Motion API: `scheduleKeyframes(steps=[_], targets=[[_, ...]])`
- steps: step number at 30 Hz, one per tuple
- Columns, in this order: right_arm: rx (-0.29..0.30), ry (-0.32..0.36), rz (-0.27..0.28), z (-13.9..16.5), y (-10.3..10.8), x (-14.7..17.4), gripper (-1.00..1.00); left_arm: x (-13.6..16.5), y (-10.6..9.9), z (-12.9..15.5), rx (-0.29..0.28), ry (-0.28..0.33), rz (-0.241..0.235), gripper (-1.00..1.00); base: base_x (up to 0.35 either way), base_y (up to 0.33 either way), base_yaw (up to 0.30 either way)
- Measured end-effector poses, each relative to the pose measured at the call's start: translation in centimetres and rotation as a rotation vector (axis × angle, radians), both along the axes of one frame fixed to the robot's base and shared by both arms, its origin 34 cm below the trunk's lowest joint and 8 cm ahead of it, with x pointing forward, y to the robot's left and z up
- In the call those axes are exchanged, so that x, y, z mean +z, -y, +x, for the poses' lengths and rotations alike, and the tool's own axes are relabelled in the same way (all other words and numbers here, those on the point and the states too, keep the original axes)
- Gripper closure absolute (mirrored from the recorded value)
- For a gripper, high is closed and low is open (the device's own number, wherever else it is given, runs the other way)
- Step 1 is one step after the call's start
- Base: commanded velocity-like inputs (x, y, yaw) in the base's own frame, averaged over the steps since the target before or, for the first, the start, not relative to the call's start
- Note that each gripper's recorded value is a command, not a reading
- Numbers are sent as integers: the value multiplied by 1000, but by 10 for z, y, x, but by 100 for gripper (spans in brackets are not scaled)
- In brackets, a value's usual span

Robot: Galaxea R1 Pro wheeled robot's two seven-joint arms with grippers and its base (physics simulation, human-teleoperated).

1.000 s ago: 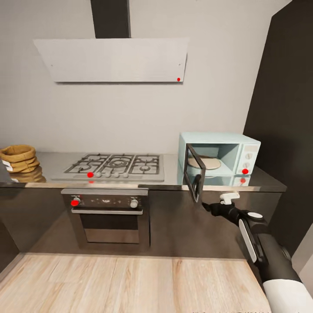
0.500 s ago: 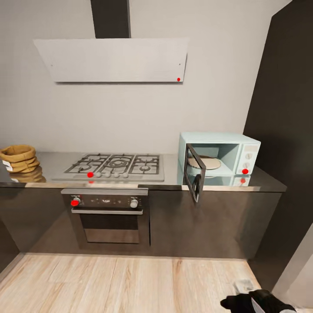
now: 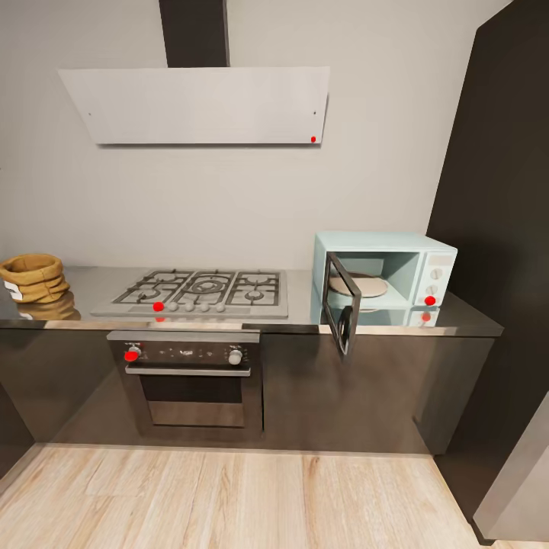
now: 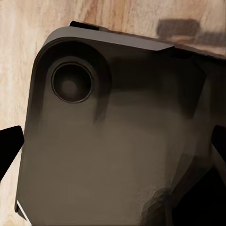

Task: In the kitchen, take the popcorn bag from the countertop, put it into the microwave, and heat it until the popcorn is cooked so the cooked popcorn ends up inside the bag.

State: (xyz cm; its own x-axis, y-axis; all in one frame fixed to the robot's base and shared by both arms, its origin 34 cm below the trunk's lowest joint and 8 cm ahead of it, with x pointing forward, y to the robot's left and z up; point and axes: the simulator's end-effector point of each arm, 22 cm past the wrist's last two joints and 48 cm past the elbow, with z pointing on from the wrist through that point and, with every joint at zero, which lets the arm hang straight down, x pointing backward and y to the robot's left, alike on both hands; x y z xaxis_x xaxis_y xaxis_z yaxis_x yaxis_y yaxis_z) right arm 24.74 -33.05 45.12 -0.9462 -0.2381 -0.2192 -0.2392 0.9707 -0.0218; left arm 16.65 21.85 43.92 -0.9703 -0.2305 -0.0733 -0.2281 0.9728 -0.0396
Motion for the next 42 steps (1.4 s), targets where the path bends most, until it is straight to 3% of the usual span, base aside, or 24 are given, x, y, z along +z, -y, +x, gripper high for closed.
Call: scheduleKeyframes(steps=[9,13,17,24,29,32,42], targets=[[4,-17,6,-5,-4,-1,-100,0,2,-1,-5,1,-7,-100,0,0,0],[-5,-53,10,-14,-28,-6,-100,0,7,-2,-12,-2,-34,-100,0,0,39],[-5,-64,7,-16,-34,-7,-100,0,11,-2,-8,0,-50,-100,0,0,233],[-4,-93,2,-22,-36,-8,-100,0,9,-4,11,-7,-39,-100,0,0,290],[69,-99,-3,-24,-39,-8,-100,0,9,-4,16,-5,-37,-100,0,0,300],[121,-94,19,-23,-61,-9,-100,0,8,-3,16,-1,-35,-100,0,0,300],[130,-86,29,-21,-68,-9,-100,0,7,1,15,8,-34,-100,0,0,300]])
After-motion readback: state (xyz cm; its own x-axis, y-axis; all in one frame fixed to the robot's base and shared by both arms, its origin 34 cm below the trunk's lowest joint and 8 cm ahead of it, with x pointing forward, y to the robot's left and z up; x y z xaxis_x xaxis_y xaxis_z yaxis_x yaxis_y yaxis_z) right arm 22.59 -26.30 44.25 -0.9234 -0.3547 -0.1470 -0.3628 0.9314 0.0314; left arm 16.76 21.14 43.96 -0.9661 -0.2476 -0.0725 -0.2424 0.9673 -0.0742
